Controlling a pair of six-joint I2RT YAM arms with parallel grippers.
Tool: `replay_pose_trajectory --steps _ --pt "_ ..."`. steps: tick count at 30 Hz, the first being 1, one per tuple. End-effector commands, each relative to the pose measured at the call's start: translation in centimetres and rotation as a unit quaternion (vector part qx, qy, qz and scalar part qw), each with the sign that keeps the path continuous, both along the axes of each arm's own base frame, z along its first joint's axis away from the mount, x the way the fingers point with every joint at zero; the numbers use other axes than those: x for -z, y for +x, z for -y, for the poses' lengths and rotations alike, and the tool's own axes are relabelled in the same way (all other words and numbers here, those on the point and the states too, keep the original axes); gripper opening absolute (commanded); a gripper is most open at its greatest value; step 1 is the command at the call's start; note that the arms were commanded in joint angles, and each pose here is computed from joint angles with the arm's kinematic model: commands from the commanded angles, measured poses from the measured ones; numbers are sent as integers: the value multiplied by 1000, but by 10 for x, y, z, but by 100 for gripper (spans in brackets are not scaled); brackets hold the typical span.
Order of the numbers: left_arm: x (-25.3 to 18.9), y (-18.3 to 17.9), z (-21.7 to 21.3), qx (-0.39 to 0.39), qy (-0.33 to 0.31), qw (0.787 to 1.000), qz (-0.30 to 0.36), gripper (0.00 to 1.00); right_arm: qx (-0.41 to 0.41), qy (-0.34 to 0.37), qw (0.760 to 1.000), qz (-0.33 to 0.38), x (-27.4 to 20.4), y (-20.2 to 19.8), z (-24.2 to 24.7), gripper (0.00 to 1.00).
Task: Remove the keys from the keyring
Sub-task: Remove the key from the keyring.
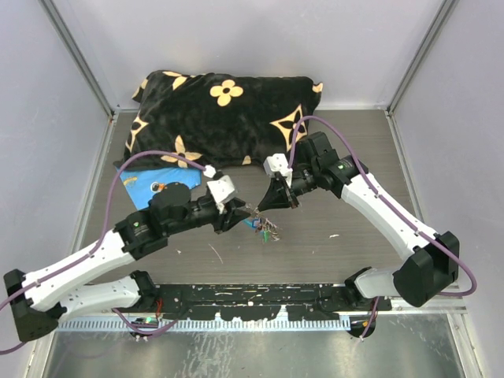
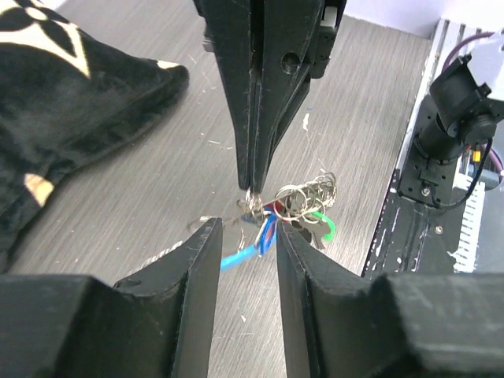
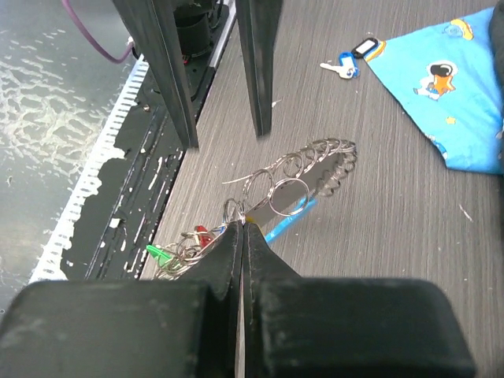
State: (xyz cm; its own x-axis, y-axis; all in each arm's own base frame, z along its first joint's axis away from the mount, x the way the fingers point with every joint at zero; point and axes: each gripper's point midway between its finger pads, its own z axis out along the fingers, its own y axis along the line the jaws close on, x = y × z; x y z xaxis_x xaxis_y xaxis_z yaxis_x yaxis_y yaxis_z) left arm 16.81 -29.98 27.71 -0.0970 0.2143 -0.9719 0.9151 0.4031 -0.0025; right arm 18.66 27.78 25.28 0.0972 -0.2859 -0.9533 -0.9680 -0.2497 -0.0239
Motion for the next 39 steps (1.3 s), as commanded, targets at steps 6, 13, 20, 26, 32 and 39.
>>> replay_pose_trajectory --steps 6,13,20,26,32,39 --pt "-19 -11 -24 -28 -84 996 15 24 -10 50 999 13 -27 -6 1 1" --pt "-6 5 -7 -27 -70 994 75 21 -25 58 998 7 -28 -12 2 1" --pt "-14 13 3 -35 -79 982 171 25 -32 62 998 4 -30 -15 2 1" --pt "-18 12 -2 -37 -95 975 199 25 -37 63 997 2 -29 -17 2 1" --pt "-10 14 0 -34 -82 974 210 25 -43 66 997 -1 -30 -19 2 1" --pt "-13 8 5 -13 -93 971 219 25 -47 69 997 -2 -31 -20 2 1"
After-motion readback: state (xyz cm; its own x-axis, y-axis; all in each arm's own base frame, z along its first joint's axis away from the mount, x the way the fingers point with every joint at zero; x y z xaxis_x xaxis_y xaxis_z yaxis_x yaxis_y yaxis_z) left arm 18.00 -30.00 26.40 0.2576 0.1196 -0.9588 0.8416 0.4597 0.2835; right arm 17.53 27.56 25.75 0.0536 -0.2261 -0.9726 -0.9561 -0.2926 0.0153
